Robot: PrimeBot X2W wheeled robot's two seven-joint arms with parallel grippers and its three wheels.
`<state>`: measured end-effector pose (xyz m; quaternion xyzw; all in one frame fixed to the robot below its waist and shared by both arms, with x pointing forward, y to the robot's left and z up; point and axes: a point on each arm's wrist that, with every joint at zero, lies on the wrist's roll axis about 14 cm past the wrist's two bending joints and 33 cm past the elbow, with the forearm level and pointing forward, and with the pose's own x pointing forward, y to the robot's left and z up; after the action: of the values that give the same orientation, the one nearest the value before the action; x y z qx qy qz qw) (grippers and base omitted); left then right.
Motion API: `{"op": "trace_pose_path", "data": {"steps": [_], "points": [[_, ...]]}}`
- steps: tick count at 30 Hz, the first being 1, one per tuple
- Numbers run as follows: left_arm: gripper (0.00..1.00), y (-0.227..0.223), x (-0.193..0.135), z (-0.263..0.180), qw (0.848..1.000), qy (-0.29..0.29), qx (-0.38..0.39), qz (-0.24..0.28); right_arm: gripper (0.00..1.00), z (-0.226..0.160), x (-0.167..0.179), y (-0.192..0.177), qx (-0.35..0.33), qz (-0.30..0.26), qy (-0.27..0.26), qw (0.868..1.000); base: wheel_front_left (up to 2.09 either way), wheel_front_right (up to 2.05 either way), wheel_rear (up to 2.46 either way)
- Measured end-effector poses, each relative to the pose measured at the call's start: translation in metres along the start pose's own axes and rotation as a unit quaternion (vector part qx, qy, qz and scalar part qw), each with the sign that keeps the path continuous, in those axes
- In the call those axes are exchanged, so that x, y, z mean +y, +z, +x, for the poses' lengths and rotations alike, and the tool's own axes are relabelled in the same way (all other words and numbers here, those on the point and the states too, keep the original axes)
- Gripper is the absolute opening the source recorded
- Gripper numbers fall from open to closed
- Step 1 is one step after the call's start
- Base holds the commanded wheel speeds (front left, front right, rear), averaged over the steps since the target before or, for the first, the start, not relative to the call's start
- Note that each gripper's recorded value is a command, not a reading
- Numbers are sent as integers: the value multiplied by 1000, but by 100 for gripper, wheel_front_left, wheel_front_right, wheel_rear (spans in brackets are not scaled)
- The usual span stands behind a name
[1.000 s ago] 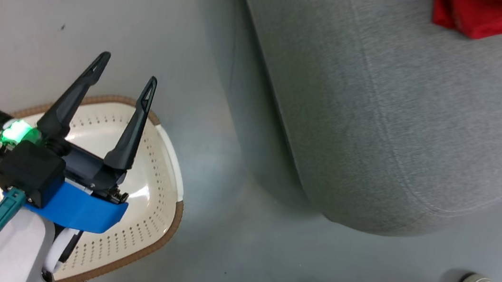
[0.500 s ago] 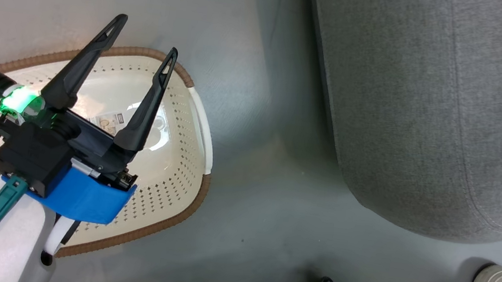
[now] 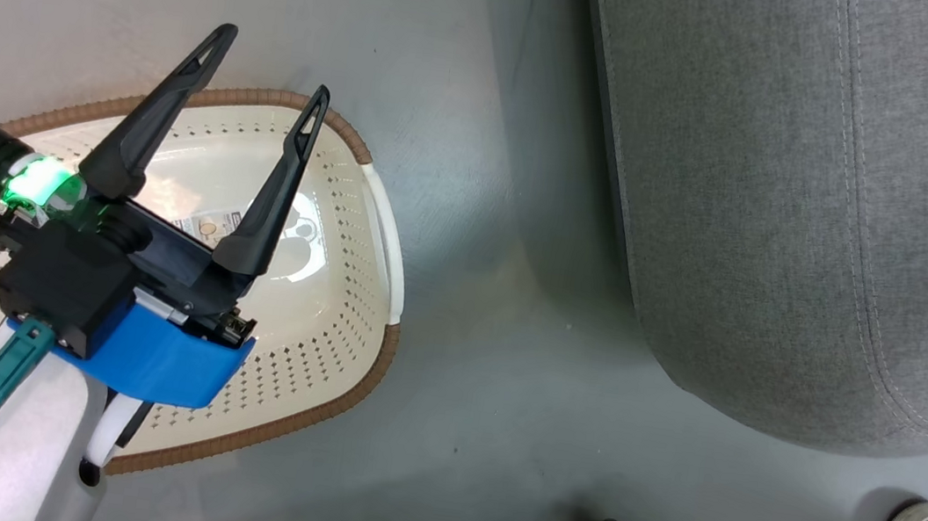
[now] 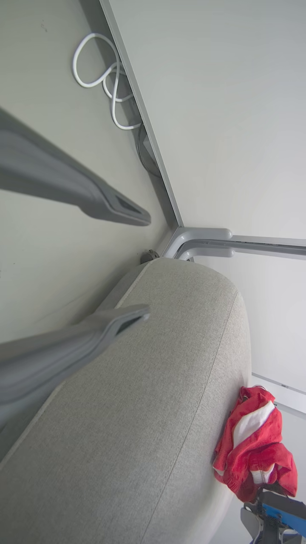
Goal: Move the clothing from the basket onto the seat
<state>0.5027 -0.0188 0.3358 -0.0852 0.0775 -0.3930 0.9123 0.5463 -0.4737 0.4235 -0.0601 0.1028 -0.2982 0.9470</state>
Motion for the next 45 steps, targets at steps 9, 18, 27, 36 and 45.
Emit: {"op": "trace_pose_path", "data": {"steps": [9, 18, 27, 36, 45], "points": [[100, 12, -10, -1, 1000, -2, -8, -2, 100, -9, 14, 13, -5, -8, 30, 999, 0, 0, 0], [100, 32, -34, -16, 1000, 7, -8, -14, 100, -52, 3, 11, 11, 56, 37, 998, 0, 0, 0], [100, 67, -57, -48, 999, 42, -23, -20, 100, -100, -6, 32, -8, 55, 75, 996, 0, 0, 0], [100, 101, -62, -92, 993, 105, -56, -23, 100, -146, 4, 58, -54, 54, 131, 989, 0, 0, 0], [100, 109, -54, -145, 981, 181, -70, -25, 100, -199, 47, 73, -82, 102, 208, 969, 0, 0, 0]]}}
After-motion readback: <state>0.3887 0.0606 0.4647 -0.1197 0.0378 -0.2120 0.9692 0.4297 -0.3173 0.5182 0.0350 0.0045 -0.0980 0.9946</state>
